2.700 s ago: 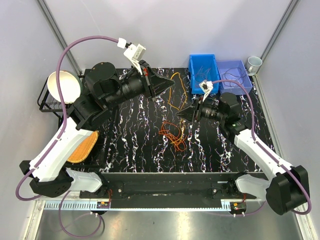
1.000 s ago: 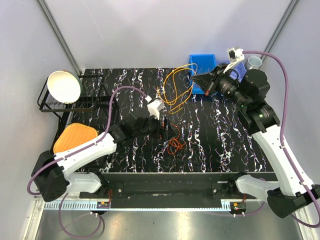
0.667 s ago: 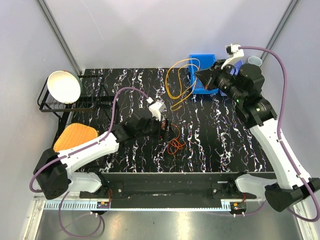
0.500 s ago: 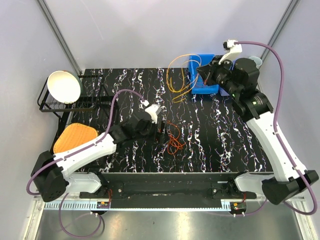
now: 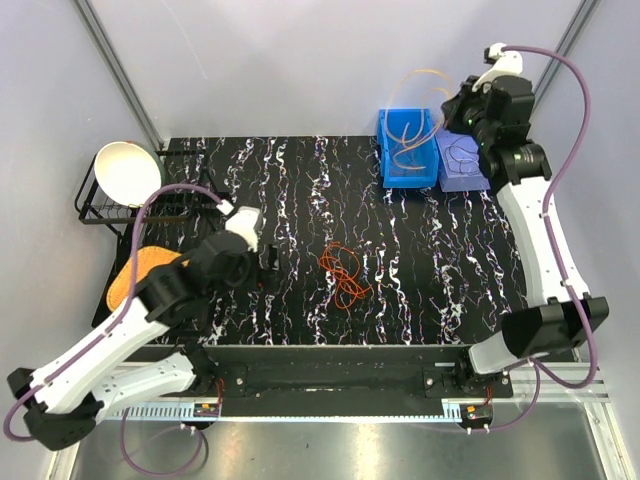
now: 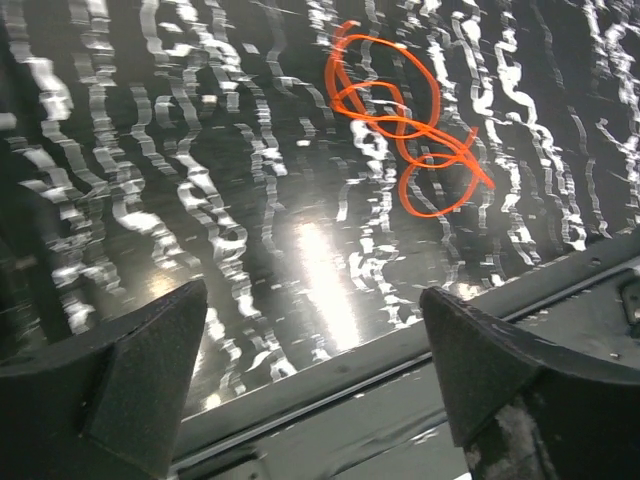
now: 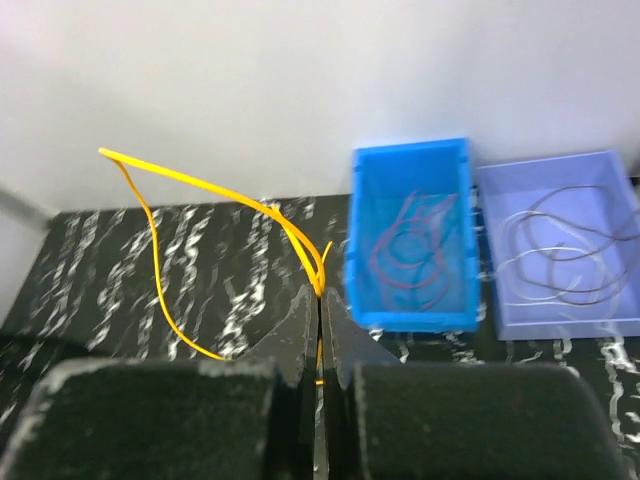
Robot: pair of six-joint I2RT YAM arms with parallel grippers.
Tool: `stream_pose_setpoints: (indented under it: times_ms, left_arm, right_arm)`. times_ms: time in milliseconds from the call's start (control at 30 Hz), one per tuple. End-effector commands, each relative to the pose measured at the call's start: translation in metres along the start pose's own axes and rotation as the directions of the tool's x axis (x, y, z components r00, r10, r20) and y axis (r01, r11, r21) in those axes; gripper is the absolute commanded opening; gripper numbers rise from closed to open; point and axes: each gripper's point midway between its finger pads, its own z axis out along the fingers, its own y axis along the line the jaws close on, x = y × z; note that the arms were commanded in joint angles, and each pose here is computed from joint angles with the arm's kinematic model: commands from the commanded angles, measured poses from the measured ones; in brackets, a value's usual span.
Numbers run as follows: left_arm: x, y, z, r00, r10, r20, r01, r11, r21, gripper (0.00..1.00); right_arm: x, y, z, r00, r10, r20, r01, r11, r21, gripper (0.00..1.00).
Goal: Untangle the cables
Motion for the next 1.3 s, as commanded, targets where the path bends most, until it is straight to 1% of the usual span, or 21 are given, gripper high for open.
stream_pose_setpoints:
  times_ms: [0, 67, 200, 233, 300, 333, 367, 400, 533, 633, 667, 733, 767, 833, 867, 933, 967, 1000, 1033, 1100, 1267]
  left_arm:
    - [-0.012, 0.031, -0.03, 0.996, 0.045, 0.073, -0.037, 0.993, -0.112, 0.96]
    - [-0.015, 0.037, -0.037, 0.994, 0.053, 0.1, -0.04, 0.991, -0.125, 0.99]
    - [-0.018, 0.053, -0.043, 0.989, 0.063, 0.136, -0.036, 0.98, -0.197, 0.99]
    - [-0.018, 0.056, -0.043, 0.988, 0.067, 0.139, -0.037, 0.977, -0.211, 0.99]
    - [-0.015, 0.064, -0.041, 0.987, 0.072, 0.141, -0.035, 0.968, -0.248, 0.99]
    - [-0.012, 0.067, -0.039, 0.988, 0.075, 0.135, -0.038, 0.964, -0.264, 0.99]
    - [-0.01, 0.07, -0.038, 0.988, 0.073, 0.136, -0.032, 0.96, -0.279, 0.99]
    - [-0.012, 0.072, -0.038, 0.987, 0.07, 0.147, -0.024, 0.957, -0.29, 0.99]
    - [-0.011, 0.073, -0.033, 0.98, 0.071, 0.186, -0.016, 0.96, -0.28, 0.99]
    - [-0.011, 0.071, -0.03, 0.978, 0.083, 0.194, -0.028, 0.963, -0.269, 0.99]
    - [-0.012, 0.073, -0.03, 0.977, 0.08, 0.198, -0.023, 0.961, -0.275, 0.99]
    - [-0.011, 0.074, -0.029, 0.977, 0.081, 0.197, -0.022, 0.959, -0.283, 0.99]
    - [-0.01, 0.074, -0.028, 0.977, 0.078, 0.198, -0.02, 0.96, -0.279, 0.99]
    - [-0.009, 0.071, -0.025, 0.979, 0.078, 0.187, -0.026, 0.963, -0.268, 0.99]
    - [-0.008, 0.071, -0.024, 0.98, 0.081, 0.181, -0.03, 0.963, -0.268, 0.99]
    - [-0.007, 0.071, -0.022, 0.982, 0.084, 0.171, -0.036, 0.962, -0.27, 0.99]
    - [-0.008, 0.071, -0.022, 0.982, 0.086, 0.171, -0.037, 0.962, -0.27, 0.99]
    - [-0.007, 0.071, -0.021, 0.982, 0.086, 0.17, -0.037, 0.962, -0.271, 0.99]
    - [-0.007, 0.071, -0.021, 0.982, 0.084, 0.17, -0.036, 0.962, -0.271, 0.99]
    - [-0.008, 0.072, -0.021, 0.981, 0.084, 0.174, -0.033, 0.961, -0.273, 0.99]
    - [-0.008, 0.073, -0.021, 0.981, 0.082, 0.175, -0.031, 0.961, -0.275, 0.99]
  right_arm:
    - [-0.035, -0.033, 0.011, 0.996, -0.031, 0.078, 0.023, 0.994, 0.109, 0.0]
    - [-0.046, -0.039, 0.016, 0.995, -0.025, 0.099, 0.013, 0.993, 0.121, 0.0]
    - [-0.039, -0.063, 0.046, 0.997, -0.023, 0.068, 0.012, 0.986, 0.165, 0.0]
    - [-0.046, -0.068, 0.047, 0.996, -0.025, 0.08, 0.01, 0.984, 0.179, 0.0]
    - [-0.042, -0.081, 0.059, 0.998, -0.018, 0.068, 0.004, 0.979, 0.202, 0.0]
    - [-0.05, -0.086, 0.059, 0.996, -0.02, 0.086, 0.001, 0.977, 0.211, 0.0]
    - [-0.045, -0.089, 0.066, 0.997, -0.018, 0.074, 0.002, 0.976, 0.219, 0.0]
    - [-0.048, -0.104, 0.068, 0.997, -0.017, 0.076, -0.002, 0.969, 0.248, 0.0]
    - [-0.06, -0.127, 0.074, 0.995, -0.039, 0.092, 0.009, 0.952, 0.305, 0.0]
    - [-0.057, -0.146, 0.083, 0.995, -0.054, 0.083, 0.022, 0.936, 0.352, 0.0]
    - [-0.049, -0.155, 0.091, 0.996, -0.052, 0.068, 0.023, 0.929, 0.37, 0.0]
    - [-0.049, -0.167, 0.095, 0.996, -0.048, 0.07, 0.016, 0.921, 0.389, 0.0]
    - [-0.039, -0.175, 0.103, 0.998, -0.04, 0.051, 0.016, 0.916, 0.401, 0.0]
    - [-0.039, -0.185, 0.109, 0.998, -0.037, 0.056, 0.01, 0.909, 0.416, 0.0]
    - [-0.027, -0.193, 0.118, 0.999, -0.032, 0.033, 0.014, 0.904, 0.427, 0.0]
    - [-0.026, -0.203, 0.123, 0.999, -0.031, 0.038, 0.011, 0.898, 0.44, 0.0]
    - [-0.014, -0.211, 0.133, 1.0, -0.024, 0.017, 0.014, 0.894, 0.448, 0.0]
    - [-0.015, -0.216, 0.135, 0.999, -0.025, 0.025, 0.011, 0.887, 0.461, 0.0]
    - [-0.003, -0.225, 0.143, 1.0, -0.017, 0.005, 0.013, 0.882, 0.471, 0.0]
    - [0.002, -0.234, 0.149, 1.0, -0.019, 0.001, 0.016, 0.873, 0.487, 0.0]
    - [0.046, -0.258, 0.171, 0.998, 0.011, -0.067, 0.025, 0.857, 0.515, 0.0]
